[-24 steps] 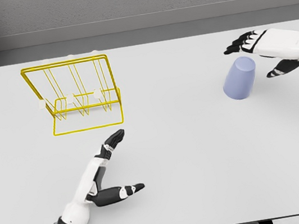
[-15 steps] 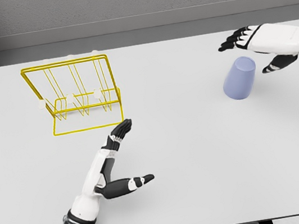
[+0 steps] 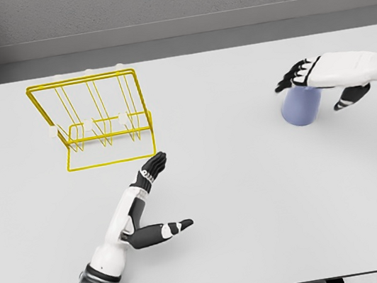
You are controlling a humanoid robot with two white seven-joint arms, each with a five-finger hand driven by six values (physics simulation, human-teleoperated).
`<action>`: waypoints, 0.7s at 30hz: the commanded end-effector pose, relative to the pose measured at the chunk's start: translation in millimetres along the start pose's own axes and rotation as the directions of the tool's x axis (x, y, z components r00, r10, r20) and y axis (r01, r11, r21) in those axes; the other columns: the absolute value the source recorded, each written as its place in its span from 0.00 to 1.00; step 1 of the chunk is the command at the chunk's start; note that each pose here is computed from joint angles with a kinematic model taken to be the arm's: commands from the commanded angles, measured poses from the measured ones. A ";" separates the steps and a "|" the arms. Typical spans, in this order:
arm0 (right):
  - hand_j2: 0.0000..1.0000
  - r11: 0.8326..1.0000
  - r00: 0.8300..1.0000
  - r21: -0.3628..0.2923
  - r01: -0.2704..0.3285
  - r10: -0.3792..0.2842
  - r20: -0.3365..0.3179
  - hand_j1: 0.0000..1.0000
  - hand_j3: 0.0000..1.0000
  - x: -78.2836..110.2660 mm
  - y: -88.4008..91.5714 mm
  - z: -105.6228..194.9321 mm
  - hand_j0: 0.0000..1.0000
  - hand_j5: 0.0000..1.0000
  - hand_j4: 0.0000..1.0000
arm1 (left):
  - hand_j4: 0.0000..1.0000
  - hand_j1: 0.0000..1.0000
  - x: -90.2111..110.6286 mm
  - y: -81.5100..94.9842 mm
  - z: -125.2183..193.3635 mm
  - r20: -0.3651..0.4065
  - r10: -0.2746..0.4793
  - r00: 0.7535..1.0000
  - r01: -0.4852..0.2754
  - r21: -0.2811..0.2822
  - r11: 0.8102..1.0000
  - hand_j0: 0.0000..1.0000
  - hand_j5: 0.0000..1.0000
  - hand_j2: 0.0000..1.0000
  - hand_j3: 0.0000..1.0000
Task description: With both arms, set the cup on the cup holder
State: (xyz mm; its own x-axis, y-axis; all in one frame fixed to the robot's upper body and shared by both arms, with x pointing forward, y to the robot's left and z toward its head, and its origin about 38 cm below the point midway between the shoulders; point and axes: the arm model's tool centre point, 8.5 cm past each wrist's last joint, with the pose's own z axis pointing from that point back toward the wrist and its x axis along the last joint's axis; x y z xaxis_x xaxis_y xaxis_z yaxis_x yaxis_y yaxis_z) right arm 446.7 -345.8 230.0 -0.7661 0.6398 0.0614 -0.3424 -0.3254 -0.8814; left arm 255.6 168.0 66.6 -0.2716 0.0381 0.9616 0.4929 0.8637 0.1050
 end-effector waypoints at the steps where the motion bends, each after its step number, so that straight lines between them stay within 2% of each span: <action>1: 1.00 1.000 1.000 -0.010 0.019 -0.020 -0.020 1.00 1.00 -6.7 0.4 3.6 1.00 1.00 1.00 | 1.00 1.00 0.0 1.3 0.0 -0.004 -0.005 1.000 0.005 0.000 1.000 1.00 1.00 1.00 1.00; 5: 1.00 0.999 0.998 -0.005 0.034 -0.034 -0.051 1.00 1.00 -16.6 3.7 6.2 1.00 1.00 1.00 | 1.00 1.00 0.3 1.9 -0.1 -0.002 -0.007 1.000 0.007 0.002 1.000 1.00 1.00 1.00 1.00; 9: 1.00 0.999 0.997 0.002 0.053 -0.053 -0.052 1.00 1.00 -19.8 8.9 -5.3 1.00 1.00 1.00 | 1.00 1.00 -0.4 1.7 0.9 -0.007 -0.001 1.000 0.001 0.006 1.000 1.00 1.00 1.00 1.00; 17: 1.00 0.999 0.997 -0.005 0.051 -0.051 -0.053 1.00 1.00 -20.5 5.7 -5.0 1.00 1.00 1.00 | 1.00 1.00 -0.5 0.5 0.4 -0.005 0.004 1.000 -0.004 0.013 1.000 1.00 1.00 1.00 1.00; 21: 1.00 0.998 0.997 -0.008 0.058 -0.058 -0.041 1.00 1.00 -19.1 5.3 -16.3 1.00 1.00 1.00 | 1.00 1.00 -0.7 0.0 0.7 -0.006 0.006 1.000 -0.006 0.016 1.000 1.00 1.00 1.00 1.00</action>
State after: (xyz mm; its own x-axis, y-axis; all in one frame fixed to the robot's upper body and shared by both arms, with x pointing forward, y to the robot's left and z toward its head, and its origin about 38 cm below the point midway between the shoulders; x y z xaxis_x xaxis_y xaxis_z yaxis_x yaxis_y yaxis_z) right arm 466.2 -351.9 219.0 -0.7229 0.6859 0.0831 -0.3773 -0.2912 -0.8791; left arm 255.2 168.7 65.5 -0.2634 0.0391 0.9639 0.4819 0.8709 0.0964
